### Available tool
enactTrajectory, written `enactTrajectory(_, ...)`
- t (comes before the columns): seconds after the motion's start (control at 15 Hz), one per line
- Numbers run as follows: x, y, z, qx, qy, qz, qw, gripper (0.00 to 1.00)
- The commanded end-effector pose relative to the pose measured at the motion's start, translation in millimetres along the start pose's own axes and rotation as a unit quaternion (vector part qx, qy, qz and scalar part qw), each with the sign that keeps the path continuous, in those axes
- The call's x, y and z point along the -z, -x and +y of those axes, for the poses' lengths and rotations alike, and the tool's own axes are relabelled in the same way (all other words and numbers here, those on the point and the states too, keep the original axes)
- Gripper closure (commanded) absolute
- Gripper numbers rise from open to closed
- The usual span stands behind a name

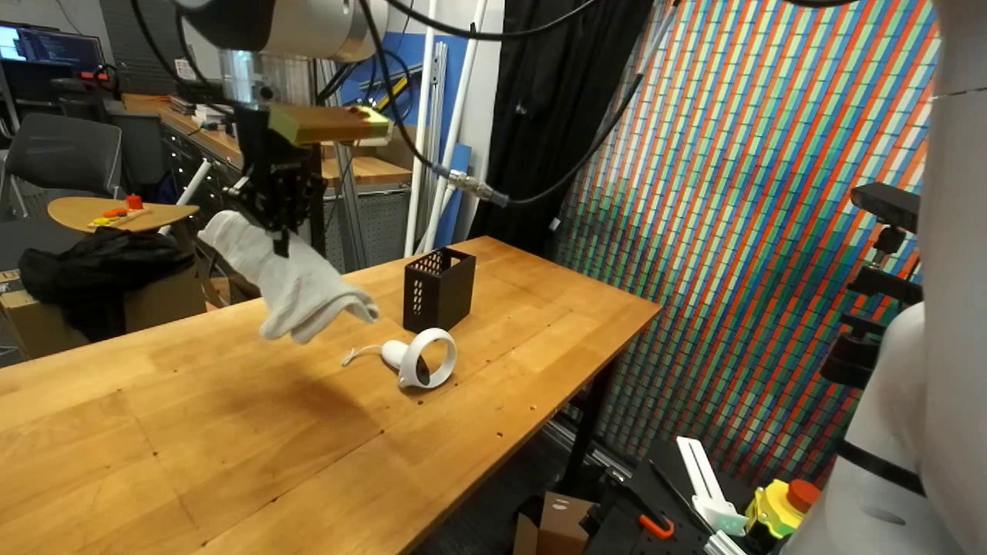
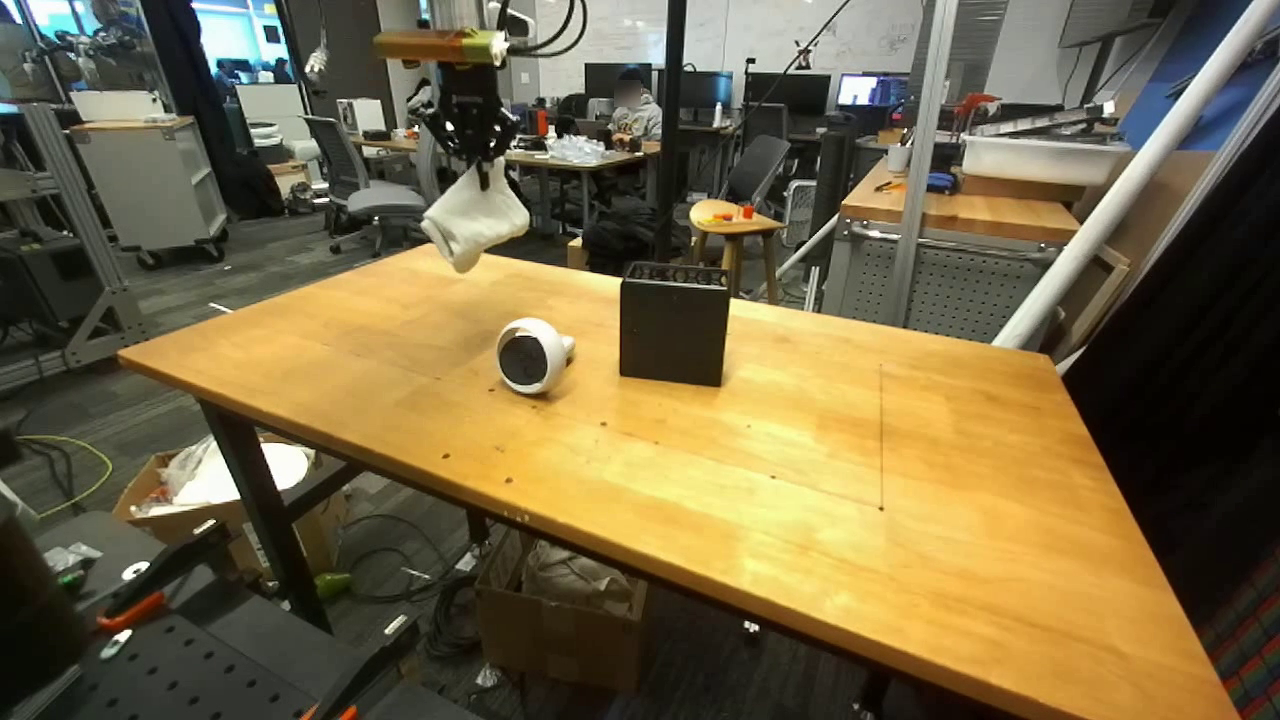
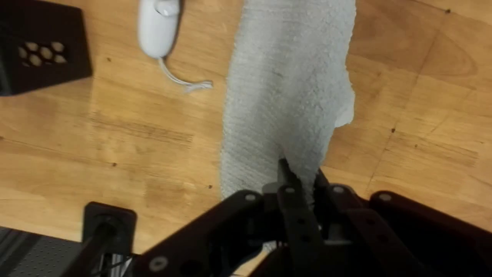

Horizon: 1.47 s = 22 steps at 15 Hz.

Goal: Pick up the towel and put it in the black object

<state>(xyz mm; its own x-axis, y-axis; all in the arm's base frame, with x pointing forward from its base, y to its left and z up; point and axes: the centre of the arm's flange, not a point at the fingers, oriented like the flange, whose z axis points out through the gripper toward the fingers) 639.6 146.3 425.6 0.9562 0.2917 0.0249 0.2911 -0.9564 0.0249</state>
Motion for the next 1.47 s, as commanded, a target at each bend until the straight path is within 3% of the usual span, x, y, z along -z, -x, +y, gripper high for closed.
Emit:
enactTrajectory(0.0,51.2,54.6,59.1,0.004,0.028,-0.01,0.9996,0.97)
enactTrajectory(0.27,81.7,89.1,123.8,-0.004,0.026,-0.015,0.9996,0.97)
enactTrajectory(0.6,95.7,111.9,180.6,0.007,0.023,-0.021,0.9995,0.97)
enactTrajectory(1.0,93.4,113.8,229.3,0.038,0.015,-0.035,0.9985,0.97)
enactTrajectory(1.4,74.4,90.7,246.9,0.077,-0.001,-0.056,0.9954,0.97)
